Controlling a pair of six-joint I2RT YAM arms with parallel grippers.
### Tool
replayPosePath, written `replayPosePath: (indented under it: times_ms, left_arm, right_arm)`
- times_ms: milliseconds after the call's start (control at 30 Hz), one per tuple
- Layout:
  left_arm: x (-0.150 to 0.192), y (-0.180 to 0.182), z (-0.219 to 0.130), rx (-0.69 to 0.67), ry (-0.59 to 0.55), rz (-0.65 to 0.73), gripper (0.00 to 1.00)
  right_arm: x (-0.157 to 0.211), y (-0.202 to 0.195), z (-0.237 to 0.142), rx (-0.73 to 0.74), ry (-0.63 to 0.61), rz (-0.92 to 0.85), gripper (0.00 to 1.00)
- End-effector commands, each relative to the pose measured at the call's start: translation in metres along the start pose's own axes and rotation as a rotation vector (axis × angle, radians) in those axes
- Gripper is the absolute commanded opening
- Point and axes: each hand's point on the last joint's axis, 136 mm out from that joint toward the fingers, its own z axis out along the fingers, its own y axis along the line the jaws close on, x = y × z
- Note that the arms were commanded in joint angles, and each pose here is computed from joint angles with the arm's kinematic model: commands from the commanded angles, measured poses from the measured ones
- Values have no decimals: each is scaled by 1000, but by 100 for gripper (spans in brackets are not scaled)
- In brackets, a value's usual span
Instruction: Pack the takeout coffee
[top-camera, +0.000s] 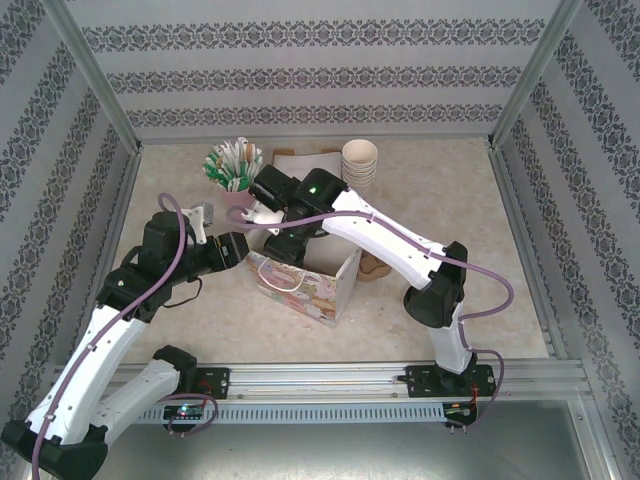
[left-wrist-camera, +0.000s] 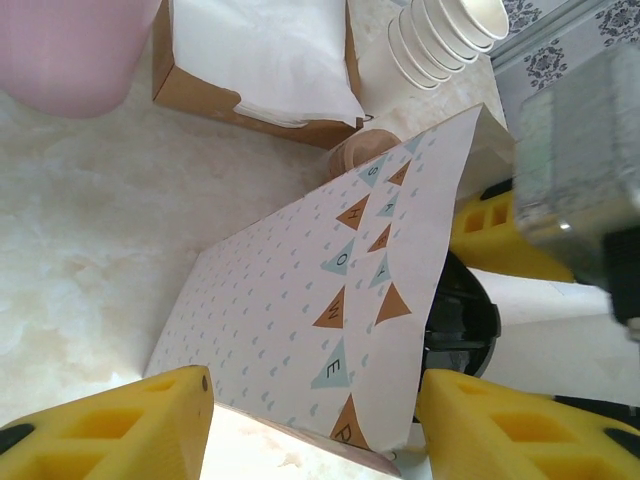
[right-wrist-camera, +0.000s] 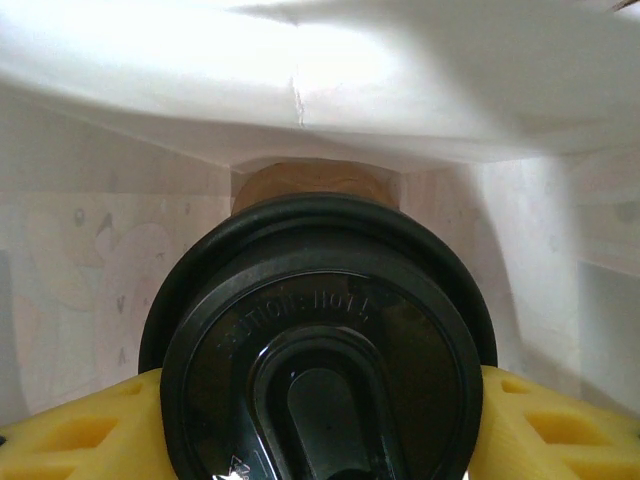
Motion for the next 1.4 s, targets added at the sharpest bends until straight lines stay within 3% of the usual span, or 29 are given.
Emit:
replayPosePath:
  times_ms: [0,333,1367]
  left_arm:
    - [6,8,5,-30,14,-9,57]
    - [8,6,5,-22,21,-38,56]
    - [8,-8,-1,63,14,-73,57]
  right_arm:
    - [-4,-2,-18,6,-63,6,56]
    - [3,0,-19,7,-93,15,56]
    - [25,7,22,-11,4,28,54]
